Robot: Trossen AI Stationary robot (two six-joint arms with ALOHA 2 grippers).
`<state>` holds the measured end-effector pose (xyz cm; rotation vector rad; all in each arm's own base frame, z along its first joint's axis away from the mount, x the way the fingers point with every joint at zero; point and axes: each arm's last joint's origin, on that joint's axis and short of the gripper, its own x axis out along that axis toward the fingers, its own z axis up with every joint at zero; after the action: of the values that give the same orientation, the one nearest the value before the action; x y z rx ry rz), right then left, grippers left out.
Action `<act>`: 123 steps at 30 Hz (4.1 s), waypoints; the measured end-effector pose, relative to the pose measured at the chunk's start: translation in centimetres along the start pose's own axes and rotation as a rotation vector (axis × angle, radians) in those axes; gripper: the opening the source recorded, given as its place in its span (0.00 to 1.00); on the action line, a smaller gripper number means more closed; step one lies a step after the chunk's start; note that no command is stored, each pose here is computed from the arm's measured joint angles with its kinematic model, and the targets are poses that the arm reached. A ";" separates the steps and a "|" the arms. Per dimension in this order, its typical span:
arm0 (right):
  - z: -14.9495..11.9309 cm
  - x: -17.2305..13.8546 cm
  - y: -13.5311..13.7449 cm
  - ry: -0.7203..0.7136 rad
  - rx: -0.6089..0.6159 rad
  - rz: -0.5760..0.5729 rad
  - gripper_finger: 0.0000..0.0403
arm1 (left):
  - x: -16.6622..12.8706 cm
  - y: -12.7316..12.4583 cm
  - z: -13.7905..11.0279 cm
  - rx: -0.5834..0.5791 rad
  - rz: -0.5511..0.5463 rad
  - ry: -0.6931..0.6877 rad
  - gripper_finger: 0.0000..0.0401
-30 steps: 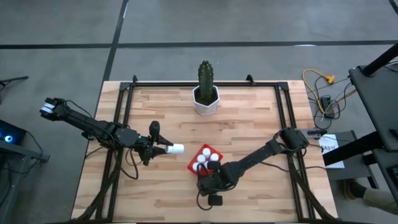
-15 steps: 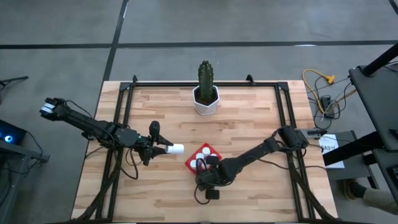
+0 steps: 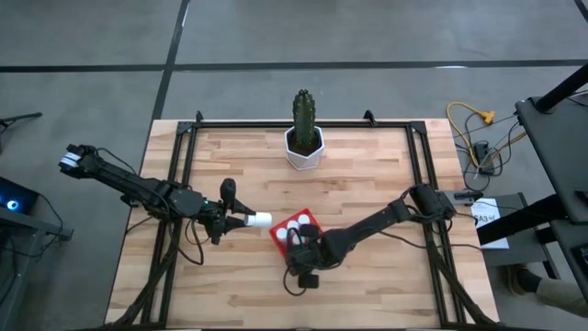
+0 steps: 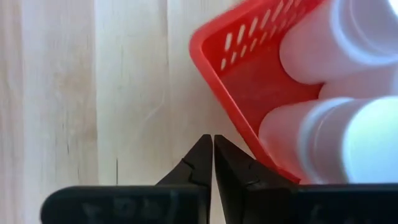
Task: Pick and place pill bottles into a basket
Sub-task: Put the white pill bottle into the red bin
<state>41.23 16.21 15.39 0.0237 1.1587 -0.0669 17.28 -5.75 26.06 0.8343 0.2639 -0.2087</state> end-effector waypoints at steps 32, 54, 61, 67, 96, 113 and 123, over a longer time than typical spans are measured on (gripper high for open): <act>2.4 0.7 -3.8 -0.078 -0.046 0.004 0.02 | 0.0 -0.2 -0.2 0.008 -0.018 0.022 0.35; 1.3 -12.3 -3.0 -0.297 -0.085 -0.253 0.02 | -0.4 0.0 -0.2 -0.024 -0.006 0.010 0.35; -3.5 -13.5 -6.5 -0.459 -0.016 -0.241 0.02 | -0.6 0.2 -0.1 -0.029 0.004 0.002 0.35; -8.8 -14.2 -9.6 -0.618 0.037 -0.212 0.02 | 0.0 0.0 -0.2 -0.055 -0.007 0.025 0.35; -18.9 -16.1 -13.7 -0.871 -0.078 -0.140 0.02 | 8.6 6.4 2.1 -0.305 -0.343 0.505 0.35; -19.2 -15.6 -13.7 -0.821 -0.078 -0.143 0.02 | 12.7 6.2 2.6 -0.316 -0.562 0.591 0.35; -19.2 -15.6 -13.7 -0.820 -0.078 -0.143 0.02 | 12.9 6.2 2.5 -0.321 -0.561 0.568 0.35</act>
<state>16.60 4.24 22.19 -0.1451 0.3406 -0.1419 31.62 -4.52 28.01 0.4675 1.0425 -0.4384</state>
